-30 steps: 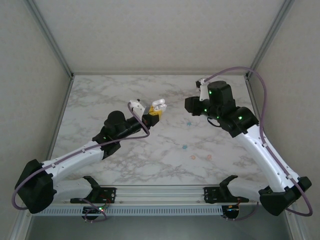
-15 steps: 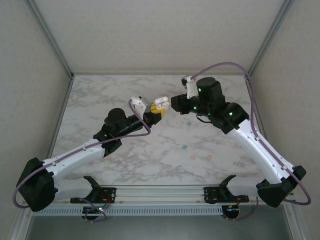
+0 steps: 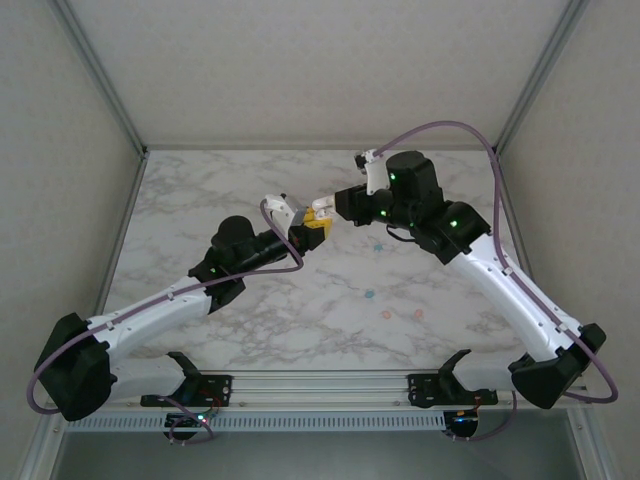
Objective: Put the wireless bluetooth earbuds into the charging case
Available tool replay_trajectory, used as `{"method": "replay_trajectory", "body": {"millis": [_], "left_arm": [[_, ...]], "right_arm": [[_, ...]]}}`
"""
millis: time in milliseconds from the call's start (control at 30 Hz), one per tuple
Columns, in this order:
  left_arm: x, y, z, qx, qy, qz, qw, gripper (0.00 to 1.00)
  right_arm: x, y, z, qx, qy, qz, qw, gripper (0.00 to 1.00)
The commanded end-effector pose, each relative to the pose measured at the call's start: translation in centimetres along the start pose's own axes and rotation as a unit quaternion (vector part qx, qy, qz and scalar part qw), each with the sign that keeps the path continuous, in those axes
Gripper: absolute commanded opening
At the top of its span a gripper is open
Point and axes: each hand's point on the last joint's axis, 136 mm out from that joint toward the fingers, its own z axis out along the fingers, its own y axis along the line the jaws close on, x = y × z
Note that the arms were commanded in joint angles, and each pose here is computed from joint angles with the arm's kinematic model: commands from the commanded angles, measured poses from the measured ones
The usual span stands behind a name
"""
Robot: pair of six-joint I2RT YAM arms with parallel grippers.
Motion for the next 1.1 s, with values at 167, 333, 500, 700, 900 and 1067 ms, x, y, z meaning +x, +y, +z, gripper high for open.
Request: {"method": "replay_trajectory", "body": {"millis": [167, 333, 500, 700, 900, 1067], "left_arm": [[-2.8, -1.2, 0.1, 0.022, -0.035, -0.002, 0.999, 0.12], [-3.0, -1.2, 0.1, 0.02, -0.038, -0.006, 0.999, 0.12], [-3.2, -1.1, 0.1, 0.019, -0.043, -0.01, 0.999, 0.12], [-3.6, -0.7, 0.0, 0.006, -0.049, -0.015, 0.999, 0.12], [-3.7, -0.6, 0.0, 0.001, -0.051, -0.015, 0.999, 0.12], [-3.8, -0.7, 0.0, 0.004, -0.053, -0.011, 0.999, 0.12]], "right_arm": [[-0.1, 0.2, 0.7, 0.001, -0.003, -0.031, 1.0, 0.27], [0.4, 0.2, 1.0, 0.0, 0.0, -0.047, 0.999, 0.27], [0.8, 0.3, 1.2, -0.003, 0.004, -0.061, 0.998, 0.27], [1.3, 0.7, 1.3, -0.011, 0.006, -0.075, 0.997, 0.27], [2.1, 1.3, 1.1, -0.033, 0.016, -0.084, 0.996, 0.29], [2.5, 1.5, 1.1, -0.039, 0.027, -0.084, 0.995, 0.3]]}}
